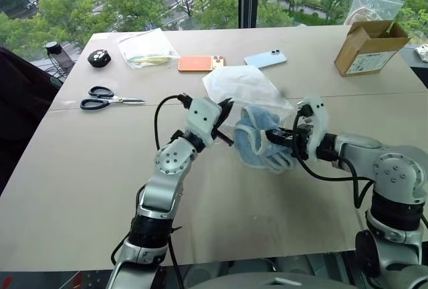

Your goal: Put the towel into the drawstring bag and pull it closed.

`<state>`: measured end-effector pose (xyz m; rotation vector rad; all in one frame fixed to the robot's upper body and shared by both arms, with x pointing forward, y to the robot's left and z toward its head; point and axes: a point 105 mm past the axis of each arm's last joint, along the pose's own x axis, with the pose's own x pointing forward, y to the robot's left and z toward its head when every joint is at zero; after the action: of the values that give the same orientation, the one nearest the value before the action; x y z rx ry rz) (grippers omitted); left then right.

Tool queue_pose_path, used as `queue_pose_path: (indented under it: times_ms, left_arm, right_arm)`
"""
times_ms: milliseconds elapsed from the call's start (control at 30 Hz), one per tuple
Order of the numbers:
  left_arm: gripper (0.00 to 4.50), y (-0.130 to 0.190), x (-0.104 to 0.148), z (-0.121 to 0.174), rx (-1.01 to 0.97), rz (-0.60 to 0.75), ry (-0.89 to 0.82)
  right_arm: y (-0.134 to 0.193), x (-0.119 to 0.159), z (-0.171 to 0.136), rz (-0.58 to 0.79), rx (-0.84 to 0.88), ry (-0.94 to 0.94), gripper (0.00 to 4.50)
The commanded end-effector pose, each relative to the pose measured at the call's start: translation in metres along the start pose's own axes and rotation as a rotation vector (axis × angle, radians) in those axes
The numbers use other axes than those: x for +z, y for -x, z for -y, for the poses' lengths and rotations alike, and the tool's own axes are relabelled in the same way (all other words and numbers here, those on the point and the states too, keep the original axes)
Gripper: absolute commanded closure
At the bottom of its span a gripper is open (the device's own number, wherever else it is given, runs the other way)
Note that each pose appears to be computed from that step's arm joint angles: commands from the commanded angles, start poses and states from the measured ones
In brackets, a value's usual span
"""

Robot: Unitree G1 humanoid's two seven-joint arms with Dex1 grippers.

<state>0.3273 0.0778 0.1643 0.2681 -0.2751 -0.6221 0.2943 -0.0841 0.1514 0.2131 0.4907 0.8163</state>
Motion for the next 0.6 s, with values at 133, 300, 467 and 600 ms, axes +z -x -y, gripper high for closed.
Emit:
queue_pose_path:
  times_ms: [133, 300, 467, 600]
  left_arm:
    - [4.50, 0.001, 0.027, 0.022, -0.112, 0.113, -0.019]
    - [4.50, 0.001, 0.029, 0.024, -0.124, 0.126, 0.003]
    - [4.50, 0.002, 0.029, 0.022, -0.118, 0.129, 0.017]
    - [4.50, 0.001, 0.030, 0.022, -0.121, 0.134, 0.010]
  right_arm:
    - [-0.018, 0.034, 0.016, 0.207, -0.092, -0.177, 4.47]
    - [-0.025, 0.044, 0.007, 0.295, -0.029, -0.301, 4.47]
    - [-0.031, 0.031, -0.012, 0.205, 0.050, -0.207, 4.47]
    - [-0.031, 0.013, -0.008, 0.140, 0.039, -0.101, 4.47]
